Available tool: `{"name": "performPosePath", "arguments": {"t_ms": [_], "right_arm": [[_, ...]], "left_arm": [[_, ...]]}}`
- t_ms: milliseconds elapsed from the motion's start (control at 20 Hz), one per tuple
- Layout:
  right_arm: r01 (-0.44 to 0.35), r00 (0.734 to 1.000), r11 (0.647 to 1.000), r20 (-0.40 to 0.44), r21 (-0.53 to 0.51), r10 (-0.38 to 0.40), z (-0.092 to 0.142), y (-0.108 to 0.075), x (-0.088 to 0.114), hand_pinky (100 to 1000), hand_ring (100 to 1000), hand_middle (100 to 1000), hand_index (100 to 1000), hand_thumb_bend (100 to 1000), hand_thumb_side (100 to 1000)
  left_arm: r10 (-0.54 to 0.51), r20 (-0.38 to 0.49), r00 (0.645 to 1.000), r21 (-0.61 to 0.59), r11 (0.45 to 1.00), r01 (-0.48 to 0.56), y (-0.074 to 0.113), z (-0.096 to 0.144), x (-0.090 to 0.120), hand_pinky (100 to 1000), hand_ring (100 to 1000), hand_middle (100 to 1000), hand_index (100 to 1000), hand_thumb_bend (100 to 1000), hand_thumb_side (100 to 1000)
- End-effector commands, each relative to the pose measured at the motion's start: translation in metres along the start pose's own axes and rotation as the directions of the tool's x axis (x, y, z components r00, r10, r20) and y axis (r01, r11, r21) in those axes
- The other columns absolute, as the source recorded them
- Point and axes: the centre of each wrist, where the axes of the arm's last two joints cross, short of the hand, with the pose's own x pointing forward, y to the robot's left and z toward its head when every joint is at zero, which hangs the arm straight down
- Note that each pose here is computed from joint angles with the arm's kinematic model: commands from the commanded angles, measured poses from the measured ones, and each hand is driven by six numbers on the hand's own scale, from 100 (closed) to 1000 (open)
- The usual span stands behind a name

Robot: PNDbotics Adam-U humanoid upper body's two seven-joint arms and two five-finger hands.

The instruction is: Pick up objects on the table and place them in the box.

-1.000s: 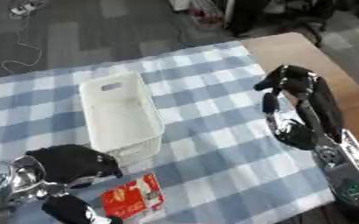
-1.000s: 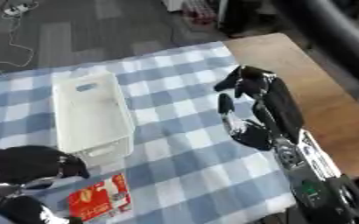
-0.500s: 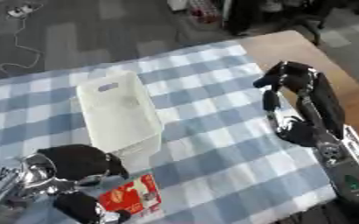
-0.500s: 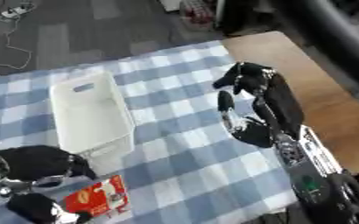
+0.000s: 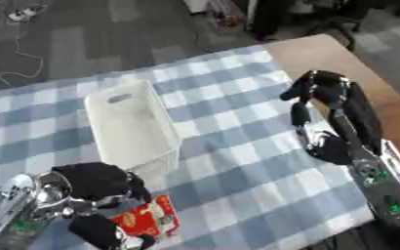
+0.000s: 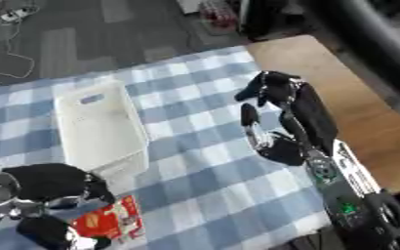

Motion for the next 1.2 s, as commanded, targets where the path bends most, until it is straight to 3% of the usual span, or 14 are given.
{"name": "performPosePath", "arguments": {"t_ms": [50,950,1050,1200], "right_arm": [[-0.022,0.999,1.0,0.032,0.0,0.022,-0.006,-0.008,-0.001,355,358,503,622,100,931],[-0.021,0.999,1.0,0.039,0.005,0.021,-0.008,-0.008,-0.001,356,359,504,623,100,931],[-0.022,0.999,1.0,0.04,0.004,0.021,-0.008,-0.008,-0.001,356,359,504,623,100,930],[-0.023,0.999,1.0,0.041,0.005,0.022,-0.008,-0.008,-0.001,358,362,506,623,100,931]], "left_arm": [[-0.032,-0.012,0.999,0.004,0.999,0.032,0.007,0.002,-0.001,556,728,760,890,306,1000],[-0.051,-0.07,0.996,-0.038,0.998,0.049,0.001,-0.009,-0.008,551,710,748,891,309,1000],[-0.066,-0.069,0.995,-0.042,0.997,0.063,0.0,-0.01,-0.007,554,709,747,889,320,1000],[-0.098,-0.067,0.993,-0.047,0.994,0.095,0.001,-0.009,-0.006,587,730,756,892,423,1000]]}}
